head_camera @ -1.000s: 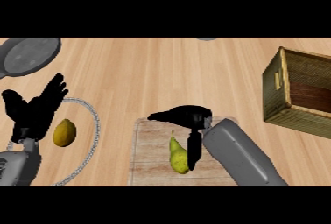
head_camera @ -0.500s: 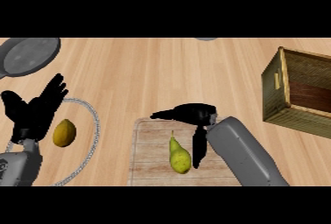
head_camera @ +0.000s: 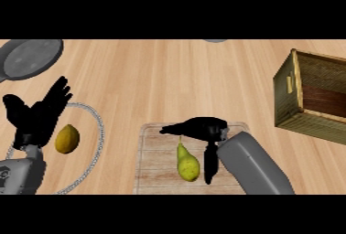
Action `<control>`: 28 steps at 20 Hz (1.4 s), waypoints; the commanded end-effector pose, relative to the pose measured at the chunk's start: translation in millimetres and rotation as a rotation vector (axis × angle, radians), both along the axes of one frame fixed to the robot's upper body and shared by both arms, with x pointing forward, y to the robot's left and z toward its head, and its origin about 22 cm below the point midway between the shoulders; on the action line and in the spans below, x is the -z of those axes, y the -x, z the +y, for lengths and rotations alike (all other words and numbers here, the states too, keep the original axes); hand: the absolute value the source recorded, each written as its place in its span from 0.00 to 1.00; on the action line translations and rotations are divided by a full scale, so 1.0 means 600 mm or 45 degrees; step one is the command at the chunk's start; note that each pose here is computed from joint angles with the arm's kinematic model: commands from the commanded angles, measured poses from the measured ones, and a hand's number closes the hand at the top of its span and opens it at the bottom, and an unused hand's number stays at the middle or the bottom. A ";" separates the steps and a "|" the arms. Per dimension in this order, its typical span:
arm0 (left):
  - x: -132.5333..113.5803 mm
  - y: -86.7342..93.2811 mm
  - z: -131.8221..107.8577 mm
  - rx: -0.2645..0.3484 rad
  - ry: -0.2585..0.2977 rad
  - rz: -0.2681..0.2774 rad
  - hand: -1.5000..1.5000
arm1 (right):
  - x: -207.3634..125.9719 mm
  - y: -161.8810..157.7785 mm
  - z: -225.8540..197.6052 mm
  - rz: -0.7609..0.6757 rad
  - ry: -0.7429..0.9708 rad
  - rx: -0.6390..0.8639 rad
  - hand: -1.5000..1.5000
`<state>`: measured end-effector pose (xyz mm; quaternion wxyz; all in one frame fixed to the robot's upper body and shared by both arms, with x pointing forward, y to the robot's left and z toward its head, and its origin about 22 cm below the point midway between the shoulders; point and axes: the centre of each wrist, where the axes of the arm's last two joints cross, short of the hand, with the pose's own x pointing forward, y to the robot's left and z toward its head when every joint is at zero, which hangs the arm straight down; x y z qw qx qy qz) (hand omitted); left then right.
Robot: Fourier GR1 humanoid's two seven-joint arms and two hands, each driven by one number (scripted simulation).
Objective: Pick the pear from the cutting board and place it in the basket
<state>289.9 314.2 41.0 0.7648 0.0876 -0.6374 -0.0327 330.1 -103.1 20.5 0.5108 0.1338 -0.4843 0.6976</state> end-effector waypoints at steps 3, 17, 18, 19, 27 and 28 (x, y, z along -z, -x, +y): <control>-0.036 -0.005 0.027 -0.011 -0.011 0.010 0.50 | 0.027 0.043 0.021 -0.042 0.064 -0.028 0.00; 0.031 -0.001 -0.030 0.011 -0.023 0.009 0.50 | 0.060 0.056 0.047 -0.162 0.109 -0.178 1.00; -0.014 -0.003 0.000 0.026 0.007 0.001 0.50 | 0.071 0.042 0.026 -0.145 0.082 -0.181 1.00; 0.020 0.008 -0.010 0.021 0.010 0.010 0.50 | 0.069 0.083 0.066 -0.143 0.115 -0.214 1.00; 0.026 0.031 0.029 -0.125 -0.001 0.044 0.50 | 0.008 0.121 -0.020 -0.488 0.135 0.665 1.00; 0.028 0.039 0.043 -0.139 -0.003 0.054 0.50 | 0.011 0.157 -0.012 -0.478 0.131 0.678 1.00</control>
